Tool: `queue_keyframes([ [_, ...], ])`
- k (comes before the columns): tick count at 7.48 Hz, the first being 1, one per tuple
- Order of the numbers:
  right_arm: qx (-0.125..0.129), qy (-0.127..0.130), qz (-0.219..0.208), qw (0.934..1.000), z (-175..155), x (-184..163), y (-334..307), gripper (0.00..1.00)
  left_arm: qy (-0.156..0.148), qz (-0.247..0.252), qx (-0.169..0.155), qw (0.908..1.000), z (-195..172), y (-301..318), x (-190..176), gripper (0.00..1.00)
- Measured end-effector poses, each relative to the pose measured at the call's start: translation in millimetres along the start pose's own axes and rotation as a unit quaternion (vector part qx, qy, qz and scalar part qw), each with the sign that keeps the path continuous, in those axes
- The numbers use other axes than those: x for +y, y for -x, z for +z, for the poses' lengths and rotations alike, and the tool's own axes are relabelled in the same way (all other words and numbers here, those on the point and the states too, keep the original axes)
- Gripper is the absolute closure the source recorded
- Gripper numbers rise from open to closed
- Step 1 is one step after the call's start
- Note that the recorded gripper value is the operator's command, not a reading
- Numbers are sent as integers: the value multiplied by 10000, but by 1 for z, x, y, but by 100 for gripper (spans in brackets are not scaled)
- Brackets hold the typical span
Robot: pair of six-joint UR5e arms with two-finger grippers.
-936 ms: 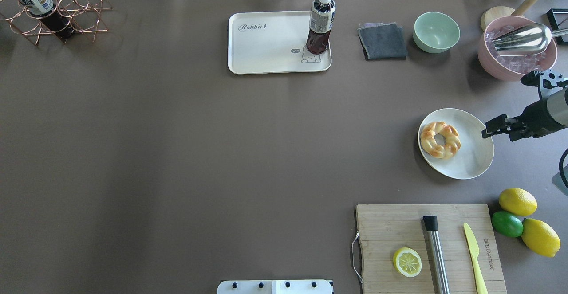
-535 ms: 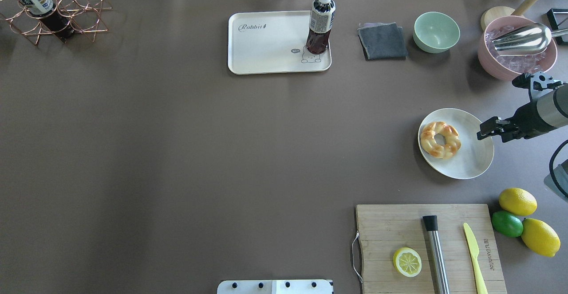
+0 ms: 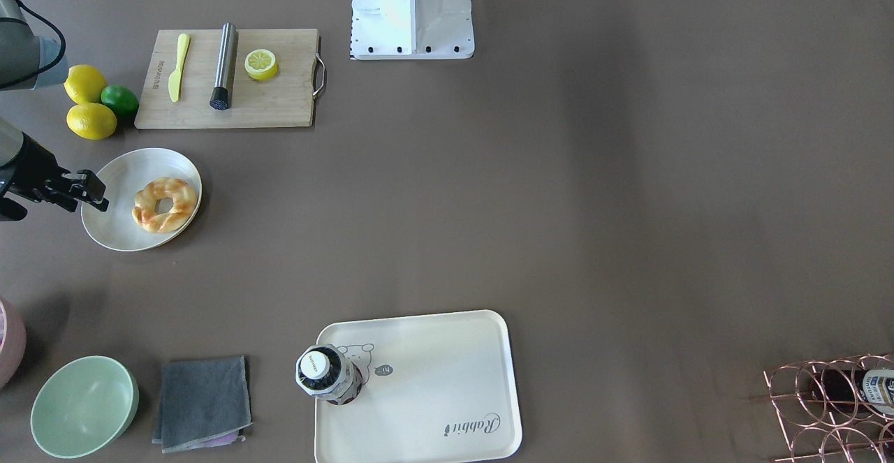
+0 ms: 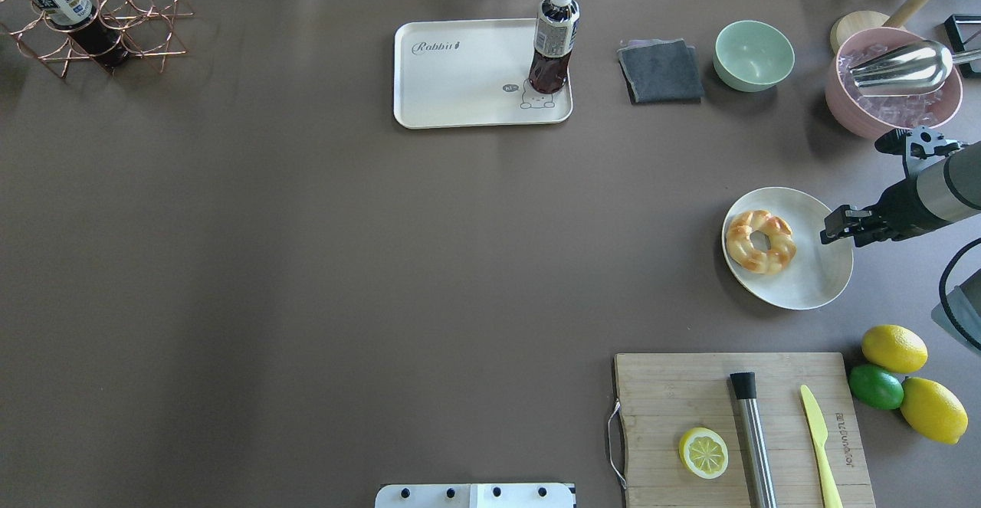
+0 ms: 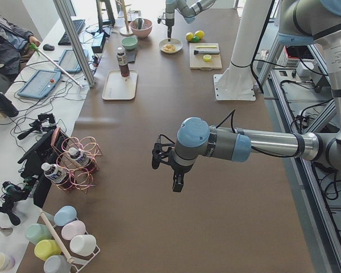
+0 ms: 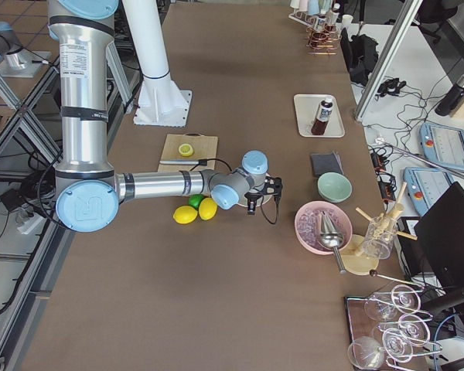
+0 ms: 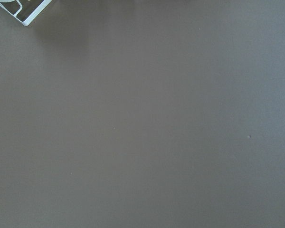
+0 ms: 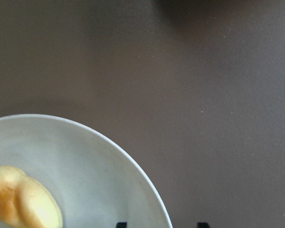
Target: Place donut on tray
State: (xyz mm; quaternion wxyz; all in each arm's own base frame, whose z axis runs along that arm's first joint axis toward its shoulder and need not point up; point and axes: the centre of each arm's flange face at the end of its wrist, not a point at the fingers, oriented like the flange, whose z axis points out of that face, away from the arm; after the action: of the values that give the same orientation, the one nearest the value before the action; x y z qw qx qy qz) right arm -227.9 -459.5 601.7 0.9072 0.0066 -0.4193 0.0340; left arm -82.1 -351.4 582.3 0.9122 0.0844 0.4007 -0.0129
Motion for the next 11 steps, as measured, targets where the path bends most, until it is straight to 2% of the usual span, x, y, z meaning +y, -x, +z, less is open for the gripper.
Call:
queue_keyframes([
  [3,0,7,-37,10000,1,1,2,100,3,-1,7,10000,0,0,0,2],
  [5,-115,-63,-101,9999,-9,1,17,100,4,-6,22,10000,0,-1,-1,3],
  [7,-591,-270,-45,9979,-44,-7,80,100,-26,-107,376,9992,-4,-13,-8,3],
  [9,-1005,-260,172,9945,-59,-11,149,100,76,-381,894,9952,-3,-58,-42,3],
  [11,-1329,-154,424,9901,-69,5,207,100,256,-762,1191,9896,1,-139,-82,3],
])
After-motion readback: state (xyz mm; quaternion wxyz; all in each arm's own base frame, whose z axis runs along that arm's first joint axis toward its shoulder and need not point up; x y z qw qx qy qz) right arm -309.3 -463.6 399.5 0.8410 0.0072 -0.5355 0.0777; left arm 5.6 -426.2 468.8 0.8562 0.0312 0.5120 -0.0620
